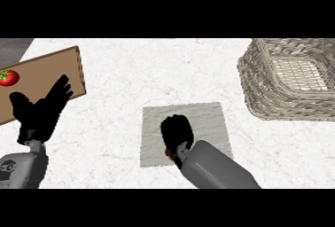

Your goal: Pick the sweet potato from the placemat and place it in the basket

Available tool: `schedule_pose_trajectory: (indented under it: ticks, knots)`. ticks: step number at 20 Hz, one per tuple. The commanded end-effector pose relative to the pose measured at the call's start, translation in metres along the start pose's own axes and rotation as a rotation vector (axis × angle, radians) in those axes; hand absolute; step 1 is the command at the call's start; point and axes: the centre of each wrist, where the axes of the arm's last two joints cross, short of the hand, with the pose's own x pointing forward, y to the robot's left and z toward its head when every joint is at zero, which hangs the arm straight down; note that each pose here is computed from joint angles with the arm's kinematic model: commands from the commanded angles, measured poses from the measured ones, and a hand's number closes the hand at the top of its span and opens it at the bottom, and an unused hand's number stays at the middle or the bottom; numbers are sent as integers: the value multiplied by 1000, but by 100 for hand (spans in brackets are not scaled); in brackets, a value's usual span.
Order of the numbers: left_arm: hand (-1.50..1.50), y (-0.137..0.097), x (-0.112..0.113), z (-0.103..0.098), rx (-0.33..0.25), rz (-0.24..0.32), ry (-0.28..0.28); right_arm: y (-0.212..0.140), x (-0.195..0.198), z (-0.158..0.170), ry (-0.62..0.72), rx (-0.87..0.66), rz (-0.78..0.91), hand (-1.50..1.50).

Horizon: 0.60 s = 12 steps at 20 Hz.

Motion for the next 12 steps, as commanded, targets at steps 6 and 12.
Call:
schedule_pose_trajectory:
  ticks: [6,12]
  knots:
    - [0,12,-10,8,58,20,38,70,-15,82,-344,-204,-317,150]
    - [0,23,-7,16,55,15,24,98,-39,150,-465,-290,-627,150]
